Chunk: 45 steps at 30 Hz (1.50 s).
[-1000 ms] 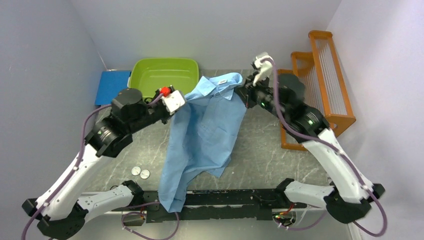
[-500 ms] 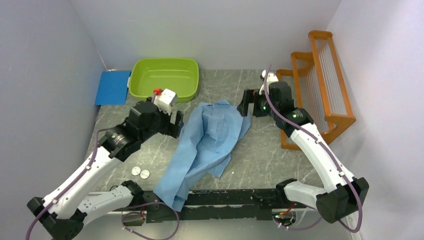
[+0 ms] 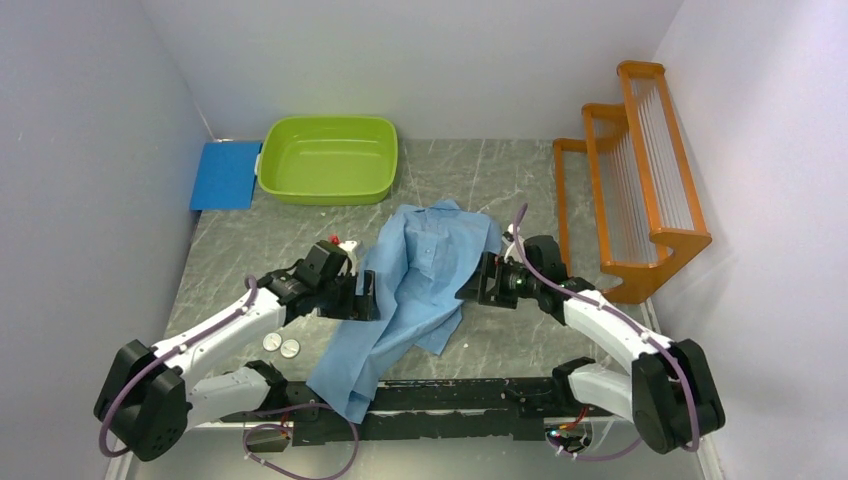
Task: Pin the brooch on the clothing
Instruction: Flatten out the clothes at the center of the board.
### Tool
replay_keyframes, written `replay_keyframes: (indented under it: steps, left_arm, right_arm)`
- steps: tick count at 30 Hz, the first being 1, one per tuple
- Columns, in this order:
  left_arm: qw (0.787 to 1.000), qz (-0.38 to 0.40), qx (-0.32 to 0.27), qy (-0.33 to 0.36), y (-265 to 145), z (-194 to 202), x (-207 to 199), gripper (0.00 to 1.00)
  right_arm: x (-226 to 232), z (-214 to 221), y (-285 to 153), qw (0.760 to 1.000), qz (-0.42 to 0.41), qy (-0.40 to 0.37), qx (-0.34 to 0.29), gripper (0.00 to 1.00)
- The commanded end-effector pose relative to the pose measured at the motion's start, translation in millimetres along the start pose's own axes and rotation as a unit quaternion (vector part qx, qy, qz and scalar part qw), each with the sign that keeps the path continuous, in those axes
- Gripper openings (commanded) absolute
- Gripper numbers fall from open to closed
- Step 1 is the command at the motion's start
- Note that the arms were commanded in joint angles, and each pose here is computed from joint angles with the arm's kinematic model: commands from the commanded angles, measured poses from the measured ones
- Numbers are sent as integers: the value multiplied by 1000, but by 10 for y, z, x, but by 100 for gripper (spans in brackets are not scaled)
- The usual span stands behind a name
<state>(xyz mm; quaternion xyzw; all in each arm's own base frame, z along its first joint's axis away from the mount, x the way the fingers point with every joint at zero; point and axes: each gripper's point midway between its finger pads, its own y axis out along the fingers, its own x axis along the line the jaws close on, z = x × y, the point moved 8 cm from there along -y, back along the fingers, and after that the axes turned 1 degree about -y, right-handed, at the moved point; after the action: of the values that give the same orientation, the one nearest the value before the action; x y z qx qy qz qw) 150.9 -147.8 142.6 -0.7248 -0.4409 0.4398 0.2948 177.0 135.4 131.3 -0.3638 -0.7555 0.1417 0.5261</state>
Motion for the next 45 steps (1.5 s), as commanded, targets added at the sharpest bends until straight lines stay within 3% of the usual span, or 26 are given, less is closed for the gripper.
replay_keyframes:
  steps: [1,3,6,7,8,10,17,28,32,34,35,36,38,40,42,45]
  left_arm:
    - [997,67,-16,-36,89,-77,-117,78]
    - [998,54,-19,-36,69,-133,-92,56]
    - [999,1,-32,-19,-81,-280,-49,22]
    - [999,-20,-39,-11,-161,-348,-38,14]
    - [998,-44,-44,-1,-246,-408,-16,9]
    - [994,-89,-51,21,-465,-541,10,3]
    - [960,-246,-77,106,-1176,-1118,151,3]
    - [884,-417,-143,156,-1884,-1944,255,3]
    - [842,-499,-144,143,-1963,-2143,375,3]
    - [809,-557,-136,129,-1971,-2231,494,7]
    - [797,-577,-130,123,-1962,-2263,542,23]
    - [791,-587,-125,118,-1940,-2278,559,46]
    - [809,-566,-123,102,-1837,-2266,548,91]
    - [839,-524,-120,87,-1728,-2190,523,94]
    - [884,-445,-121,78,-1594,-2081,446,94]
    - [949,-278,-129,71,-1356,-1849,250,94]
  right_arm:
    - [209,-181,115,993,-114,-8,-25,83]
    - [195,-198,172,993,-119,-8,-14,67]
    - [204,-264,183,993,-111,-25,-8,27]
    - [211,-302,167,994,-100,-33,-11,11]
    - [225,-355,136,995,-83,-44,-20,0]
    - [220,-464,61,997,-29,-62,-42,0]
    - [361,-902,-313,982,73,-105,-137,0]
    - [620,-1523,-410,969,94,-122,-195,0]
    - [763,-1747,-395,967,74,-129,-207,0]
    - [823,-1828,-303,972,46,-134,-187,3]
    - [855,-1855,-262,975,31,-137,-175,8]
    - [896,-1883,-233,977,13,-142,-162,16]
    - [882,-1864,-163,981,-2,-142,-136,43]
    - [823,-1824,-153,981,10,-143,-134,63]
    - [763,-1755,-185,979,27,-145,-140,76]
    - [685,-1605,-249,978,43,-151,-141,84]
